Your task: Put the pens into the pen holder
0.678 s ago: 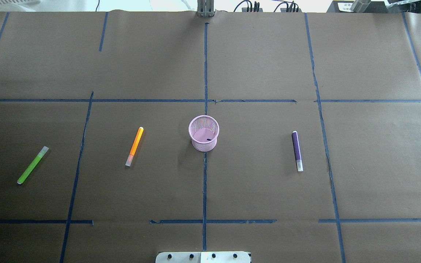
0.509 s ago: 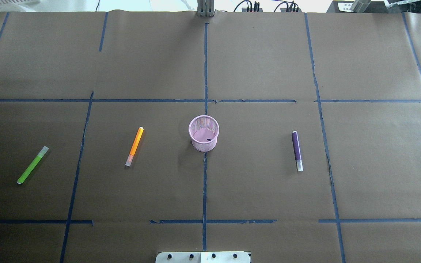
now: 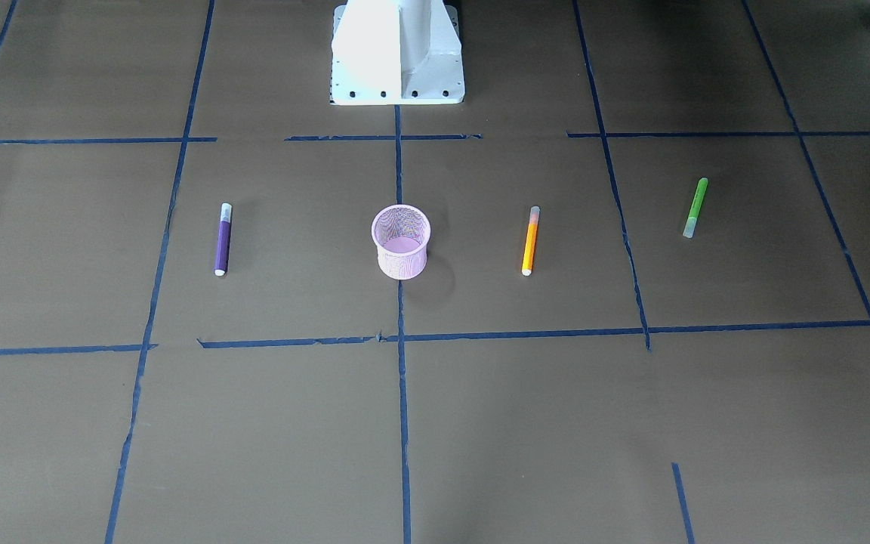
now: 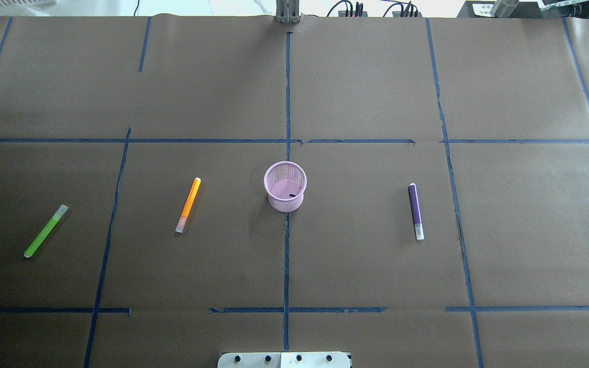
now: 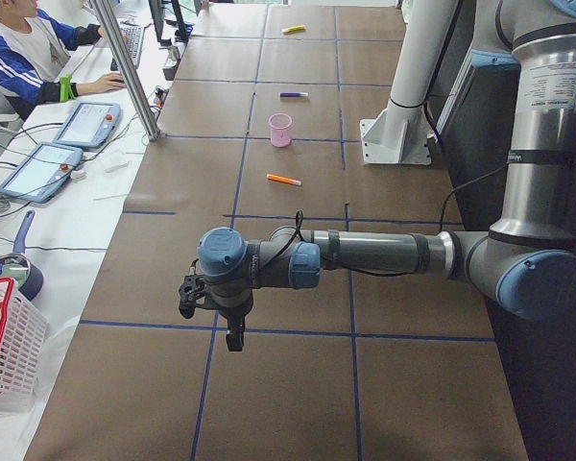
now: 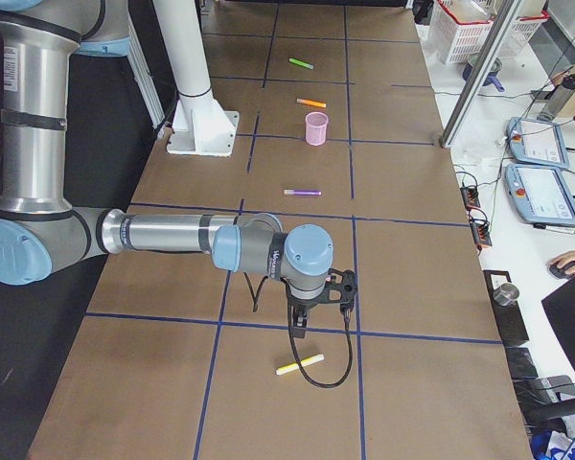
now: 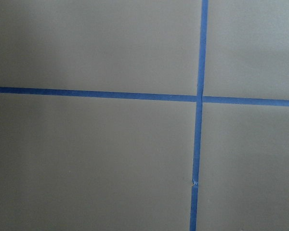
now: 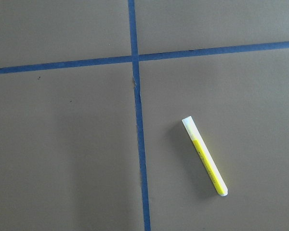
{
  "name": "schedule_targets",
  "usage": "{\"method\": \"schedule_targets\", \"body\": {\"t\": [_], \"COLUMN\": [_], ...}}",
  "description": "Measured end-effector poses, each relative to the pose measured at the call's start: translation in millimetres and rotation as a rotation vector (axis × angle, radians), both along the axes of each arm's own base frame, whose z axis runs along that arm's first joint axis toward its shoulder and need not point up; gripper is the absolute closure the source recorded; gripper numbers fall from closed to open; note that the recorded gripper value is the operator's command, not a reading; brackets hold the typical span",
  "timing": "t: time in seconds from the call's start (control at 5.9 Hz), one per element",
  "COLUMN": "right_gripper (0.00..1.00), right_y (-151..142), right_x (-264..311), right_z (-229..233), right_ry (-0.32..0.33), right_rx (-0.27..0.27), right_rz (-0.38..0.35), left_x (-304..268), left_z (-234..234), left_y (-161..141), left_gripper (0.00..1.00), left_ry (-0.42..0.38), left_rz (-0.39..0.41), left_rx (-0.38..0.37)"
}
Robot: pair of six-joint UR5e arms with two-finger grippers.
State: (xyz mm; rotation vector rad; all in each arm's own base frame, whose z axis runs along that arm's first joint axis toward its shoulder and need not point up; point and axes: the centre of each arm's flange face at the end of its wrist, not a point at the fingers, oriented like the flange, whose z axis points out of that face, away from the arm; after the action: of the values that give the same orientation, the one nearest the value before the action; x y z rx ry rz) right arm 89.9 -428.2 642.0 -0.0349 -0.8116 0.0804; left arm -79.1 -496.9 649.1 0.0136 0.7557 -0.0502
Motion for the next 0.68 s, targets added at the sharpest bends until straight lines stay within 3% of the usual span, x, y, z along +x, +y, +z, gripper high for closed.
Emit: {"method": "schedule_targets", "body": {"t": [0.68], "right_gripper": [0.0], "right_y": [-0.9], "right_x": [0.3], "right_z": [-8.6], "right_ry": [0.001], "right_rx": [0.016], "right_rz": [0.001], "left_x": [1.7], "left_z": [-5.2], "left_y": [-4.5], "left_gripper": [0.0], "left_ry": [-0.002], "left_rz": [0.003], "left_rx": [0.02]}}
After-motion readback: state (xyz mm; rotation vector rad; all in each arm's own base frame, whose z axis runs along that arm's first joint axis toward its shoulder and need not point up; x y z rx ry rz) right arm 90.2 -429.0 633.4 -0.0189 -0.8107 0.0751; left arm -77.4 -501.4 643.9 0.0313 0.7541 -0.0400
